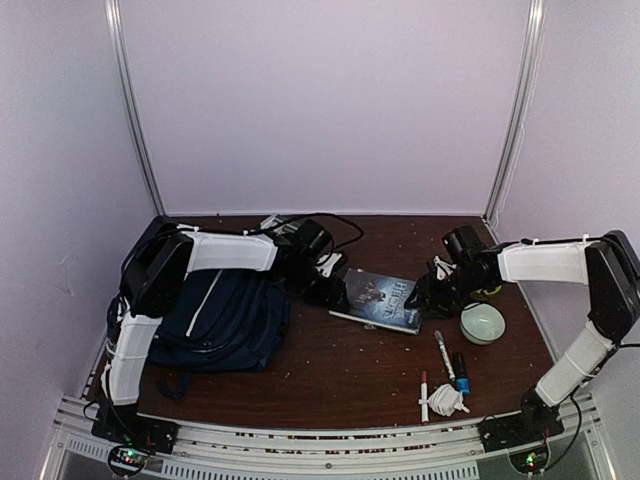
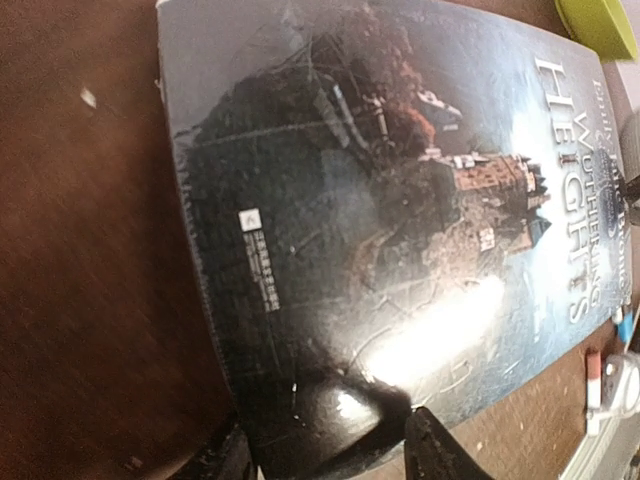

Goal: Pack the student bag
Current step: Move the book to the center of the board.

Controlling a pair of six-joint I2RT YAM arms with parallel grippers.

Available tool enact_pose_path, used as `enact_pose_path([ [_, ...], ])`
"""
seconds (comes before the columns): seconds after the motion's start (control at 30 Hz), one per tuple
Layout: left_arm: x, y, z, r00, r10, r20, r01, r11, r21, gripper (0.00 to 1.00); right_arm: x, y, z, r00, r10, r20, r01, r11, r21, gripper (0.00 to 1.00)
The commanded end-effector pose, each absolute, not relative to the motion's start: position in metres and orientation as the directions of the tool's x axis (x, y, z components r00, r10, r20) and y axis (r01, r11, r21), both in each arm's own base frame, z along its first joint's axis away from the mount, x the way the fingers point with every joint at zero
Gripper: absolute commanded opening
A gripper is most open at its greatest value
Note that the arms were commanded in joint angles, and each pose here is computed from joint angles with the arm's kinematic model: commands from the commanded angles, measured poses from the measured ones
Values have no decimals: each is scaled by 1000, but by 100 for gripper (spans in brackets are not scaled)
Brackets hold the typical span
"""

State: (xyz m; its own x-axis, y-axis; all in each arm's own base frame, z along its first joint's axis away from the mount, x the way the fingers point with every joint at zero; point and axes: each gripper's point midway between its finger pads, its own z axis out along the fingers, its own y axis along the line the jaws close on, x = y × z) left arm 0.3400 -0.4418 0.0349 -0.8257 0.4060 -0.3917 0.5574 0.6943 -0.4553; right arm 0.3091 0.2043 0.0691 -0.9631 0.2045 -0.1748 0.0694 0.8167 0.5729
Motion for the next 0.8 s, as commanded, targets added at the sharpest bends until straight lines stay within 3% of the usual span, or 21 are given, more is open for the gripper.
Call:
enact_pose_path([
  [0.0,287,-470,62,-750,511,-420,658,513,-552,51,287,232,101,-959,155,-237,-42,749,661,54],
  [0.33,258,-473,57,-717,576,-393,682,460,-569,50,232,201,68,-967,179,-184,40,814,580,55],
  [0.6,253,-469,50,-720,584,-375,675,462,-575,50,222,183,34,-974,169,-154,74,869,490,56],
  [0.77,254,-466,47,-717,586,-377,681,475,-557,50,223,166,36,-967,172,-190,82,910,406,58],
])
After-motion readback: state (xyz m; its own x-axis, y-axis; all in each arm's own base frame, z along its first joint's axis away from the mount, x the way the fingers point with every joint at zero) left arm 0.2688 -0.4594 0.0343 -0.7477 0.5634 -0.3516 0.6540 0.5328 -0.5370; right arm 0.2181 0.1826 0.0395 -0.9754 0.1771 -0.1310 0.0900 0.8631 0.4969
